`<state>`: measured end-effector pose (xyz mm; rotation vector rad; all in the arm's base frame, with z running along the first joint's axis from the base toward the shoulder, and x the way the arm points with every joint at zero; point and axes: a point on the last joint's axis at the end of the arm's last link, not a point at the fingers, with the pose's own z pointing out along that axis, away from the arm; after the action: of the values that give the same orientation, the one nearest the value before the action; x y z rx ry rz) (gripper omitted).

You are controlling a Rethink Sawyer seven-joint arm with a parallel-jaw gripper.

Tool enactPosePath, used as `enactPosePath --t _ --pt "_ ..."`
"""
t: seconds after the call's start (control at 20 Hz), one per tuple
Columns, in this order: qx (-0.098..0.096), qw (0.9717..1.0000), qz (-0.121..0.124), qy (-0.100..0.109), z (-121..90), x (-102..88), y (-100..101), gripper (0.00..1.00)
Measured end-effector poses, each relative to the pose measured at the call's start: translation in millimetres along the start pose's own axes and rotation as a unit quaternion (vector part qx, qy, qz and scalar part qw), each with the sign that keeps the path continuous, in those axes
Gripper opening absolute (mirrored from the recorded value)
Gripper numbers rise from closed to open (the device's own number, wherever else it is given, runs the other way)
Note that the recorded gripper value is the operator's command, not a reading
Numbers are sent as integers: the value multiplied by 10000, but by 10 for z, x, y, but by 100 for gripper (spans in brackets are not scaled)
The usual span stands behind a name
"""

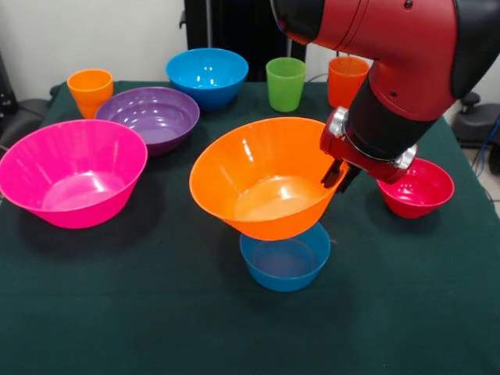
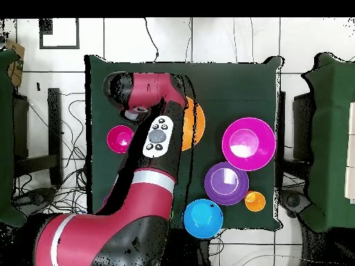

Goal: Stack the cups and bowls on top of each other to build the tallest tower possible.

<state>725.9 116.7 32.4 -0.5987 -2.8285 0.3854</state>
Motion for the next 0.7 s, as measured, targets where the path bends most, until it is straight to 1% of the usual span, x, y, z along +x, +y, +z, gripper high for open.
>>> enactPosePath --t 0.1,0.25,0.45,0.7 --pt "11 10000 -10 -40 -11 -5 -11 0" --pt "38 9999 -34 -159 -65 -26 -43 0" --pt "51 9993 -51 -366 -266 -72 -108 0" --pt "13 9990 -26 -454 -384 -118 -141 0"
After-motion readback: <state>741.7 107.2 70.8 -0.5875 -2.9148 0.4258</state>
